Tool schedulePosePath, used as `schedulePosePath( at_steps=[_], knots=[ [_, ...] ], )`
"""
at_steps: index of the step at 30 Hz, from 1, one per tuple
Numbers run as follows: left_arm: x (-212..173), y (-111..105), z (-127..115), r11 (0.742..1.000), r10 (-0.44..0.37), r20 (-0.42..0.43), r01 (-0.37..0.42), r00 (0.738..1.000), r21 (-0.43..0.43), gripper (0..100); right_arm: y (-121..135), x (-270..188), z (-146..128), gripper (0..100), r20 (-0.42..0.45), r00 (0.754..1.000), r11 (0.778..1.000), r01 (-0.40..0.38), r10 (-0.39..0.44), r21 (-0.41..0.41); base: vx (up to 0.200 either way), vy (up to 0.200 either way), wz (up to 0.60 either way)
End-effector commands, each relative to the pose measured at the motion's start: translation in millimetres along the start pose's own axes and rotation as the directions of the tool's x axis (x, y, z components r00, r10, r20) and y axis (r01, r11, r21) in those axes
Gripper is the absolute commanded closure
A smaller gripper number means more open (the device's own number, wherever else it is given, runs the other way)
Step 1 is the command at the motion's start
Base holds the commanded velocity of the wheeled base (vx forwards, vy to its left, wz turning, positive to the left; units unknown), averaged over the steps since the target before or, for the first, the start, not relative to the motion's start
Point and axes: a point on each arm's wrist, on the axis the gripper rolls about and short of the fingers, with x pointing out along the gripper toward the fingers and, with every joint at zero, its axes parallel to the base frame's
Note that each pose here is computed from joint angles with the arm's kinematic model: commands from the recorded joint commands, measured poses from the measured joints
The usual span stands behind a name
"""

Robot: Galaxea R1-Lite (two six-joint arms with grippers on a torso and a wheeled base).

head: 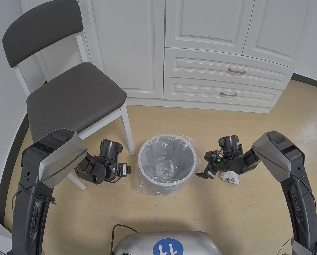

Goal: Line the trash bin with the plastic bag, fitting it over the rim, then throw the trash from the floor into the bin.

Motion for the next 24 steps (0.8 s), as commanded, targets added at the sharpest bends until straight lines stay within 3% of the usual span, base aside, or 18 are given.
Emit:
schedulePosePath(
  at_steps=[1, 4, 8, 11, 14, 18, 21, 23, 24],
  knots=[
    [-2, -1, -1, 1.000, -0.001, -0.004, 0.001, 1.000, 0.002, 0, -17, -52, 10, 0, -0.003, 0.999, 0.999, 0.034, -0.034, 0.019, 0.000, 0.000, 0.00],
    [-6, -2, -4, 1.000, -0.005, -0.017, 0.005, 1.000, 0.019, 0, -23, -73, 6, 0, 0.024, 0.995, 0.993, 0.096, -0.098, 0.065, 0.000, 0.000, 0.00],
    [-10, -1, -7, 0.998, -0.007, -0.027, 0.008, 1.000, 0.060, 0, -18, -88, 5, 0, 0.096, 0.979, 0.970, 0.158, -0.178, 0.187, 0.000, 0.000, 0.00],
    [-10, -1, -6, 0.998, -0.022, -0.005, 0.022, 1.000, 0.059, 0, -11, -93, 5, 0, 0.154, 0.953, 0.938, 0.210, -0.259, 0.276, 0.000, 0.000, 0.00],
    [-9, -1, -9, 0.998, -0.032, -0.008, 0.032, 0.999, 0.059, 0, 5, -94, 3, 0, 0.136, 0.918, 0.880, 0.303, -0.372, 0.365, 0.000, 0.000, 0.00],
    [-8, -1, -12, 0.997, -0.036, -0.017, 0.037, 0.999, 0.063, 0, 30, -99, 4, 0, 0.141, 0.912, 0.837, 0.282, -0.386, 0.469, 0.000, 0.000, 0.00],
    [-9, 0, -15, 0.996, -0.067, -0.035, 0.069, 0.997, 0.062, 0, 41, -104, 7, 0, 0.158, 0.912, 0.811, 0.244, -0.378, 0.532, 0.000, 0.000, 0.00],
    [-10, 2, -19, 0.993, -0.104, -0.044, 0.106, 0.994, 0.061, 0, 47, -107, 10, 0, 0.183, 0.906, 0.782, 0.211, -0.381, 0.587, 0.000, 0.000, 0.00],
    [-10, 2, -19, 0.992, -0.107, -0.042, 0.109, 0.993, 0.060, 0, 47, -107, 10, 0, 0.187, 0.905, 0.780, 0.208, -0.383, 0.590, 0.000, 0.000, 0.00]
  ],
)
